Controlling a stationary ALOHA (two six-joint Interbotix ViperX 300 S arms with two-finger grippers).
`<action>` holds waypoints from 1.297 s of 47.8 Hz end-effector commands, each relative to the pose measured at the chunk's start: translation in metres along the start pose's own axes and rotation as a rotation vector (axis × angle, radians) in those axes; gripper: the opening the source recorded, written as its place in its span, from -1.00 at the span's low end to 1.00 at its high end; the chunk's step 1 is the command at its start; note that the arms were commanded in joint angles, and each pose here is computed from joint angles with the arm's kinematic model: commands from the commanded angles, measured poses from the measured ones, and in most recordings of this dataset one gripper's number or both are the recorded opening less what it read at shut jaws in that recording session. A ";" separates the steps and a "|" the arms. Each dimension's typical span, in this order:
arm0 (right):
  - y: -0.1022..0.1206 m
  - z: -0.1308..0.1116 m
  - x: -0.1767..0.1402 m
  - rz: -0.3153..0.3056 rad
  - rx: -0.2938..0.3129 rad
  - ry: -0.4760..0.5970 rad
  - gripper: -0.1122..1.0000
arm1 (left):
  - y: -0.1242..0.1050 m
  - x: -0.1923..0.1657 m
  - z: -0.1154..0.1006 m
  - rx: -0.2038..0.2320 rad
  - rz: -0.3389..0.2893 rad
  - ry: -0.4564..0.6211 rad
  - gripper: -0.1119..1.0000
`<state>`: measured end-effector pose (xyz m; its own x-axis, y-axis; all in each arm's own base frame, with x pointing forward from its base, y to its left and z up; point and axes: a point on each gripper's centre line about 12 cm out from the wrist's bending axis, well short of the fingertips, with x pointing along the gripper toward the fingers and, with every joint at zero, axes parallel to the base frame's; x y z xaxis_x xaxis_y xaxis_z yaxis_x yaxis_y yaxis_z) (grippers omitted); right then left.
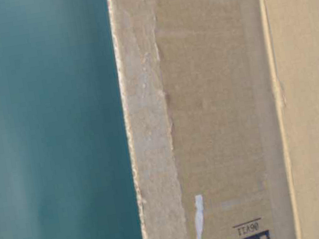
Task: Close the cardboard box.
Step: 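Move both grippers inward toward the open box flaps, then push the left and right side flaps inward with both grippers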
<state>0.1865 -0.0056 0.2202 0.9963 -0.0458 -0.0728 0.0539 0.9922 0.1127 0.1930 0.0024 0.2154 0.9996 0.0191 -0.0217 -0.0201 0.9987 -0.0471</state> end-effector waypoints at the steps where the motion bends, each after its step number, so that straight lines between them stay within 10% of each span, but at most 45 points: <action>1: -0.002 -0.007 0.004 -0.014 0.015 0.007 -0.78 | 0.000 0.003 -0.008 -0.004 -0.001 -0.004 -0.75; 21: -0.002 -0.040 0.020 -0.015 -0.007 0.069 -0.78 | -0.004 0.028 -0.041 -0.021 -0.015 0.096 -0.75; 62: 0.003 -0.023 0.096 -0.026 -0.029 0.058 -0.78 | -0.002 0.119 -0.022 0.002 0.008 0.055 -0.75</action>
<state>0.2669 -0.0040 0.1833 0.9849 -0.0632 -0.1611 0.0770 0.9937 0.0809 0.3001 -0.0002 0.1813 0.9942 0.0168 -0.1060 -0.0218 0.9987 -0.0454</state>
